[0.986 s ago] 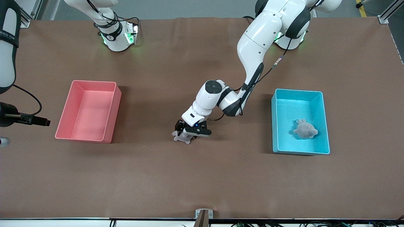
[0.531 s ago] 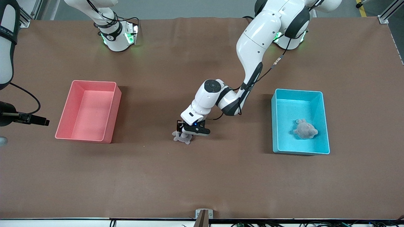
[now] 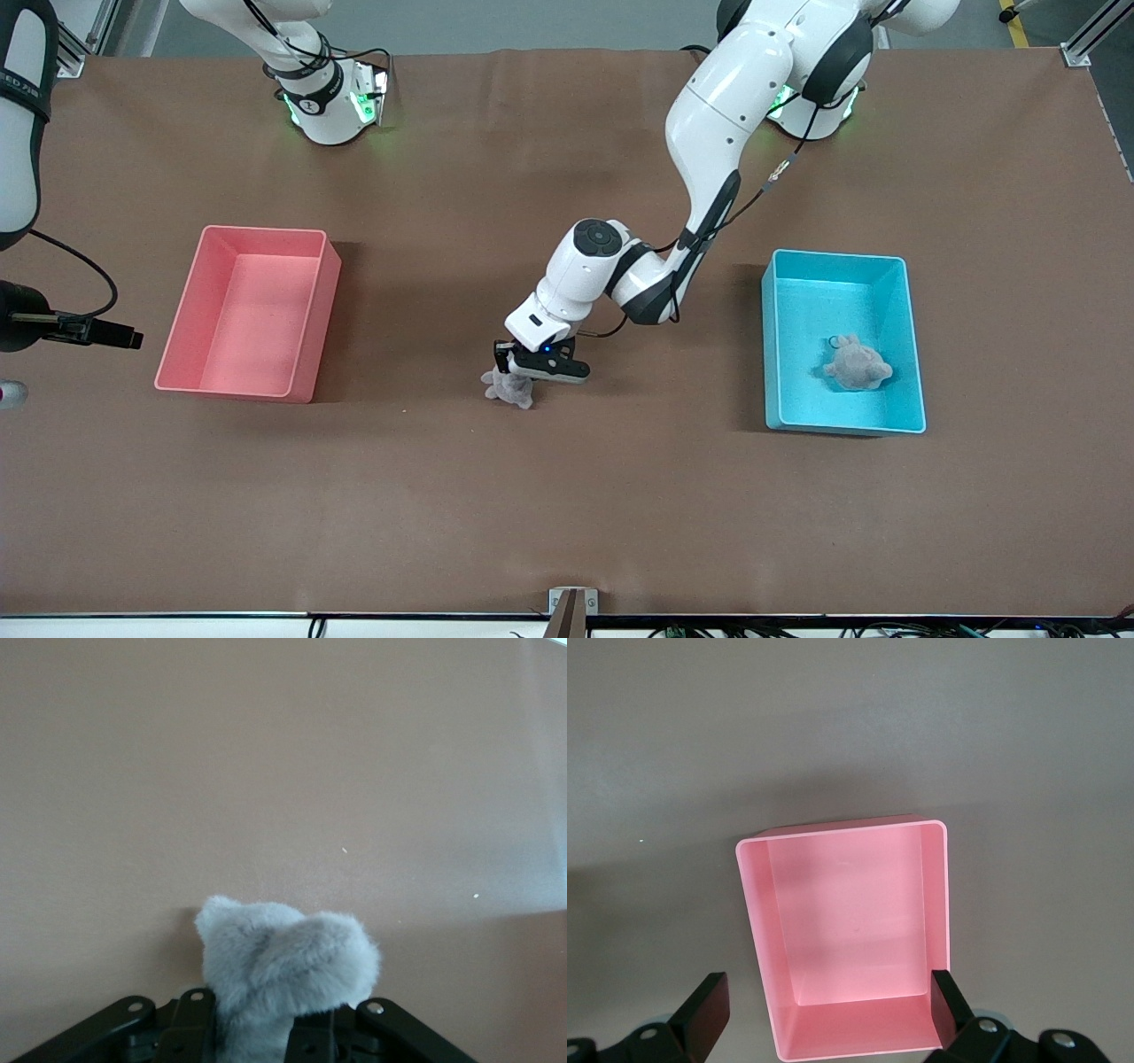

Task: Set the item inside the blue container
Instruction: 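Carry the second plush over the cyan tray with the left gripper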

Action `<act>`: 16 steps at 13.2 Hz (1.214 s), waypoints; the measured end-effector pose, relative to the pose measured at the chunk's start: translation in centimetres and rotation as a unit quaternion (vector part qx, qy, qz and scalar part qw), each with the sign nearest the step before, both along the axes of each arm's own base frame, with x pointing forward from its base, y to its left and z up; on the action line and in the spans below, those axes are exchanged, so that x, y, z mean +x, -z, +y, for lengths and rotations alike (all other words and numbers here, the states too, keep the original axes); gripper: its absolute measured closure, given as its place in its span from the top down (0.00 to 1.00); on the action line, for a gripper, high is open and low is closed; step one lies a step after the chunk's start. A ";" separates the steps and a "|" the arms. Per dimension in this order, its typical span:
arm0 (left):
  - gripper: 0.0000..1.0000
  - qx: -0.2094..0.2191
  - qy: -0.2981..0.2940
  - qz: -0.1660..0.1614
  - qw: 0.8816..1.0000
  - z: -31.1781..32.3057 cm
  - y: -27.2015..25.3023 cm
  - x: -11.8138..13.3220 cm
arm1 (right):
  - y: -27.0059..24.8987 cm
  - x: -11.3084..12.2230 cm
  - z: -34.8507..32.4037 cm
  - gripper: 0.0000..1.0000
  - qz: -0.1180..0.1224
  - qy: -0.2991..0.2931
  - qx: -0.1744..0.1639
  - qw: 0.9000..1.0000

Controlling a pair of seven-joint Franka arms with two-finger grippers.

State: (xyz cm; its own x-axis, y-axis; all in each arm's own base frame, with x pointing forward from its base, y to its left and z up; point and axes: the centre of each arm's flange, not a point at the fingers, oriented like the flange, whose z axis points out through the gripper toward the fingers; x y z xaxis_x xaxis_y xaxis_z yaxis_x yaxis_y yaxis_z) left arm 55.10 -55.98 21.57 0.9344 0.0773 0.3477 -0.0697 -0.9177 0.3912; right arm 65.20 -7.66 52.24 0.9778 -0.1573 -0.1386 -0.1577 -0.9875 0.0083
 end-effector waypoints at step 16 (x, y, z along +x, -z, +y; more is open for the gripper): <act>0.25 0.247 0.155 0.178 0.940 35.3 -19.4 1.9 | -7.6 -7.6 -0.6 1.00 -0.024 0.006 0.017 1.000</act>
State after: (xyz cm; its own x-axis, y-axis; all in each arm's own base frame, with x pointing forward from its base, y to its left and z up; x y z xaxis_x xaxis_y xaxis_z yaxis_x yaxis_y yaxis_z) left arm 56.98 -20.69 40.93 0.9494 -0.3061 -0.0697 -0.3087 -0.9507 -0.0288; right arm 57.64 -8.21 59.89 0.9815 -0.1647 -0.0978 -0.1687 -0.9851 -0.0335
